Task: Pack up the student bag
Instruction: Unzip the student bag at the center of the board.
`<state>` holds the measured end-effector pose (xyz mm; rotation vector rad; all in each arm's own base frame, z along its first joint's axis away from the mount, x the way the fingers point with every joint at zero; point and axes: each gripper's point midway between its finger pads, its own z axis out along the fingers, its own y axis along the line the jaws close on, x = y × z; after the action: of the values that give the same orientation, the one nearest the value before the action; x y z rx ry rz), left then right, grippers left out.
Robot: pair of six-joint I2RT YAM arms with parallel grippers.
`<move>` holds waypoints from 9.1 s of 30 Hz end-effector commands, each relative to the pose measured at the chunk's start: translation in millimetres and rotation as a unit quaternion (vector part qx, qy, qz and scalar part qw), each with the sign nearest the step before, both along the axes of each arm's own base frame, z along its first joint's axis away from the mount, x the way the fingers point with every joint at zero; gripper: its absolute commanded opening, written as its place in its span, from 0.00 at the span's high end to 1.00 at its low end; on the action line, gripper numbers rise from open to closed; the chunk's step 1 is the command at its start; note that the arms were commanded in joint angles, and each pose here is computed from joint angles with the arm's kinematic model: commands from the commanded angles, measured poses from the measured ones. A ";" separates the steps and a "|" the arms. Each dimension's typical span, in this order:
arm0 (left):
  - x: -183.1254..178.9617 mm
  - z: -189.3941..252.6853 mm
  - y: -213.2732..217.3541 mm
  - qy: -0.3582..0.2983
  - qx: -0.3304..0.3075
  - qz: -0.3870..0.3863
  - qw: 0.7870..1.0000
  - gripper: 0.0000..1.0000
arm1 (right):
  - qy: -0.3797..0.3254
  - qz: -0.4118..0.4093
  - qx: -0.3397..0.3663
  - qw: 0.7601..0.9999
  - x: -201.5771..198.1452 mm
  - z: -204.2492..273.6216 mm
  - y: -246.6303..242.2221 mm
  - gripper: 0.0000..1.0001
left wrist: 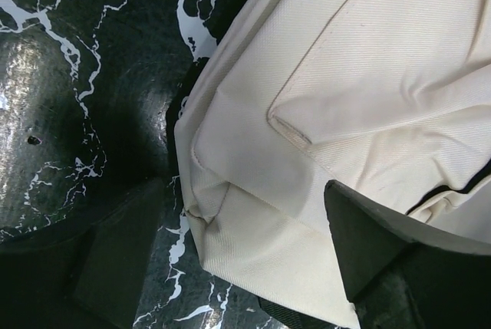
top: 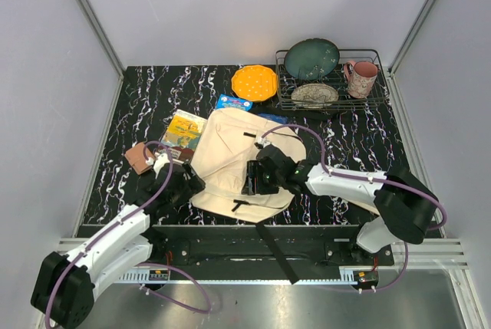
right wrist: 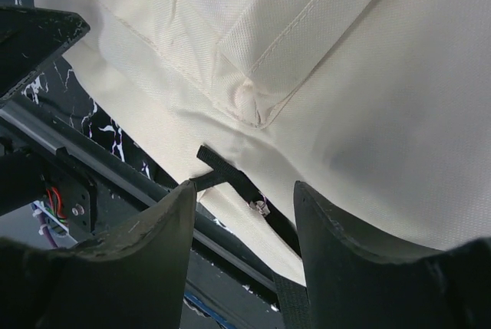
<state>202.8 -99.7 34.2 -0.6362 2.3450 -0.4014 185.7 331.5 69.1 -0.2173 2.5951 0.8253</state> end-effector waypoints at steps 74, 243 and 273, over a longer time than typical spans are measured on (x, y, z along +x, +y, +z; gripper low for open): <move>1.0 -9.7 -32.0 -0.012 -0.083 -0.032 0.996 1.00 | -0.081 0.050 -0.002 0.995 14.6 7.7 19.1 0.39; -21.1 106.9 -195.5 -0.236 0.051 -0.512 0.824 0.01 | -0.238 -0.170 0.012 0.956 8.4 68.8 -68.7 1.00; -33.7 60.6 -234.1 -0.213 0.049 -0.516 0.828 0.17 | -0.241 -0.180 0.026 0.953 11.1 86.6 -66.1 1.00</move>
<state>156.0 -330.1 85.3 0.8695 2.0918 -0.7932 185.3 261.7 121.7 -0.0135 2.1487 0.5678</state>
